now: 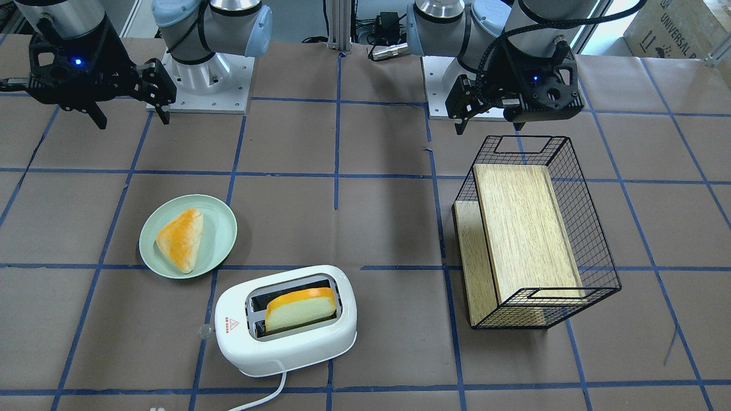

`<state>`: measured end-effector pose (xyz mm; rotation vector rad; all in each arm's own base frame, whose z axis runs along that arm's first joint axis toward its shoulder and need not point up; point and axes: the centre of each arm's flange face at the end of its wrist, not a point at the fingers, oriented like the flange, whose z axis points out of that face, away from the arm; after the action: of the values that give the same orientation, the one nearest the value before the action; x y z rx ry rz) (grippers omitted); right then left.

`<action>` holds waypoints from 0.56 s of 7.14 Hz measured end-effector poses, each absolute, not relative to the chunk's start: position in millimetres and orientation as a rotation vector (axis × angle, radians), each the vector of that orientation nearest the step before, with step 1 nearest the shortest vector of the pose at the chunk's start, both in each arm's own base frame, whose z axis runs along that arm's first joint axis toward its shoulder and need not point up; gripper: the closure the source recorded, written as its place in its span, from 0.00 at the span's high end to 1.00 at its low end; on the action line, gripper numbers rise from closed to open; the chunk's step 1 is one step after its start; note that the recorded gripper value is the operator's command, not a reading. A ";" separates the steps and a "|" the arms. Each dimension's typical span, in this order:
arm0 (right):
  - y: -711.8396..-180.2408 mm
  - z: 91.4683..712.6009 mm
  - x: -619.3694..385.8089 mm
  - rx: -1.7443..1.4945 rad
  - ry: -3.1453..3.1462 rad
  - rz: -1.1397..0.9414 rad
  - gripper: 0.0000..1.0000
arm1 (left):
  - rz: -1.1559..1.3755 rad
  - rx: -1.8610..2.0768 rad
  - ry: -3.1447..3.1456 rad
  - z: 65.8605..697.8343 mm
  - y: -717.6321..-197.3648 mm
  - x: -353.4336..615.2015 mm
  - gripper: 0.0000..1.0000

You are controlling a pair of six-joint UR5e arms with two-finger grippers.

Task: Press toaster with right arm
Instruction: 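Move the right gripper toward the side of the white toaster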

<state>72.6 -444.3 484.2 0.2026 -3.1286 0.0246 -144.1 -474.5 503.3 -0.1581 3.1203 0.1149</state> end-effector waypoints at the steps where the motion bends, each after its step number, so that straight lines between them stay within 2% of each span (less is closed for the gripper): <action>1: -444.2 483.9 72.4 0.202 -3.129 0.024 1.00 | 0.114 -0.158 3.120 503.4 -474.5 -144.1 1.00; 3: -444.5 483.1 72.4 0.196 -3.129 0.022 1.00 | 0.114 -0.158 3.120 503.4 -474.5 -144.1 1.00; 4: -445.1 482.5 72.4 0.194 -3.131 0.020 0.91 | 0.113 -0.158 3.120 503.4 -474.6 -144.1 1.00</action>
<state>72.4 -445.1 482.5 0.1939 -3.1311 0.0201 -144.1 -474.6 503.4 -0.1582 3.1204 0.1134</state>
